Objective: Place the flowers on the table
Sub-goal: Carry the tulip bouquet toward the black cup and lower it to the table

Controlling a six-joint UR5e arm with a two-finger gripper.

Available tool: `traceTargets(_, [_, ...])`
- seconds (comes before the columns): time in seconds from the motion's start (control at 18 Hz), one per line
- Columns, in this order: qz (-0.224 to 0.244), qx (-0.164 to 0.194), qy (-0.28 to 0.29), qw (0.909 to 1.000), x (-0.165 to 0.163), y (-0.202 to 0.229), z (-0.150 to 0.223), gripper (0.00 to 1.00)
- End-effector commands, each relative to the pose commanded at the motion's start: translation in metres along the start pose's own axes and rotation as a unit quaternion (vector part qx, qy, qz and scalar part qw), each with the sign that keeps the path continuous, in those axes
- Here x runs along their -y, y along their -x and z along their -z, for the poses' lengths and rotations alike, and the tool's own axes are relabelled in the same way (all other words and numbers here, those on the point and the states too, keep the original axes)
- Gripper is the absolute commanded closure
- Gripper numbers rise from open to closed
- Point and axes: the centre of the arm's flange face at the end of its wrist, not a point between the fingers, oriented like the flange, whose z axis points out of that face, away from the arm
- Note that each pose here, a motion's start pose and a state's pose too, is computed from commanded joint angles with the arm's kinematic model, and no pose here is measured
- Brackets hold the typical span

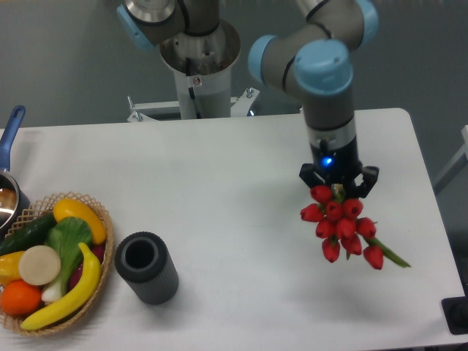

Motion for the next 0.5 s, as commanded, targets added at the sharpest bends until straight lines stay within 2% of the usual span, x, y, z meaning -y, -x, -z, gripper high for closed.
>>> traceTargets(0.17, [-0.028,0.005,0.043,0.9987,0.017,-0.024,-0.025,0.63])
traceTargets(0.5, [-0.044,-0.01,0.061,0.9971,0.035,-0.037,-0.063,0.63])
